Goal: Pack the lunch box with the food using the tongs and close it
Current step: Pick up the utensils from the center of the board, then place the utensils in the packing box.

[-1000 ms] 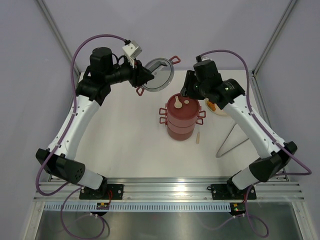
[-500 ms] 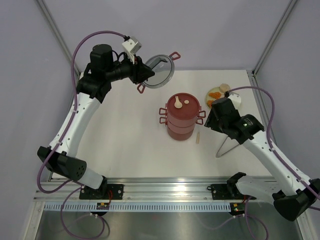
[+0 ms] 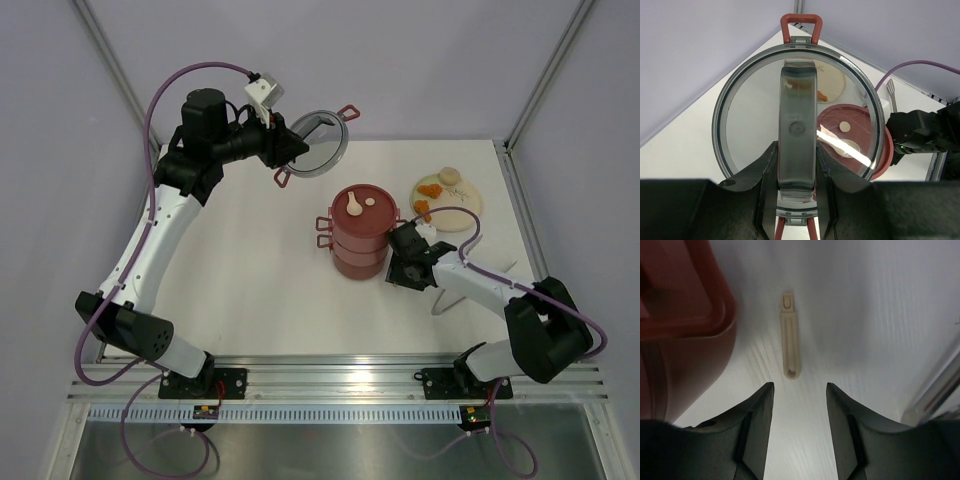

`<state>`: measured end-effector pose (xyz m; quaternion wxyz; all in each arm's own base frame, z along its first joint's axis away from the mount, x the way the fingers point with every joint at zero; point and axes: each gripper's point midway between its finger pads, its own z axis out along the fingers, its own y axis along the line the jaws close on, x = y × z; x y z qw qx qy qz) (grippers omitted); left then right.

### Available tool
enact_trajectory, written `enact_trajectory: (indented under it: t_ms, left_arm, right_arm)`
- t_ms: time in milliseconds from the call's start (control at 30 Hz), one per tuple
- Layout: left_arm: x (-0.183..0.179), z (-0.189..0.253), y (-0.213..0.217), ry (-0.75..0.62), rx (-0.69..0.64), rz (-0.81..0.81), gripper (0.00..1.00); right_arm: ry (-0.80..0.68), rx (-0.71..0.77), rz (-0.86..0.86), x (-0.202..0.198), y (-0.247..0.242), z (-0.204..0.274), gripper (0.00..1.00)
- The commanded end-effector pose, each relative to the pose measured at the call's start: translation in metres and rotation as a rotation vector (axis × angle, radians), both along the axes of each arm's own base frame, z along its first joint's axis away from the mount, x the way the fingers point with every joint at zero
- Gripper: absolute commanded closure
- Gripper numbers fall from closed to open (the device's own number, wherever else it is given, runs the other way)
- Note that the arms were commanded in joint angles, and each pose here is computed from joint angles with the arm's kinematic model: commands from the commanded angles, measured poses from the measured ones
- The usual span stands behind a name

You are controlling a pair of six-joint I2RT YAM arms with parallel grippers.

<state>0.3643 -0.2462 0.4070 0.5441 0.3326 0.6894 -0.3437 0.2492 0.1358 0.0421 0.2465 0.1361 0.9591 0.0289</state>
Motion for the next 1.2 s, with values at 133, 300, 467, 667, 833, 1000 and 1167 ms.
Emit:
enact_trajectory:
  t_ms: [133,300,467,667,833,1000,1167]
  left_arm:
    - [-0.001,0.032,0.006,-0.104,-0.023,0.021,1.00]
    - [-0.001,0.031,0.007,-0.102,-0.017,0.024,1.00]
    - [-0.002,0.032,0.007,-0.106,-0.017,0.026,1.00]
    - [0.001,0.031,0.009,-0.111,-0.012,0.039,1.00]
    - [0.002,0.031,0.007,-0.108,-0.020,0.029,1.00]
    - [0.001,0.031,0.005,-0.104,-0.028,0.017,1.00]
    - [0.001,0.033,0.005,-0.106,-0.032,0.017,1.00]
  right_arm:
    - [-0.067,0.007,0.053,0.036,0.019,-0.027,0.50]
    - [-0.043,-0.023,0.037,0.032,0.013,-0.039,0.62]
    - [-0.067,-0.020,0.001,0.030,0.007,-0.025,0.80]
    - [-0.137,-0.017,-0.066,0.020,-0.010,0.020,1.00]
    - [-0.214,-0.040,-0.089,0.012,-0.028,0.069,1.00]
    - [-0.279,-0.052,-0.096,0.012,-0.037,0.106,1.00]
    - [-0.328,-0.045,-0.088,0.018,-0.037,0.135,1.00]
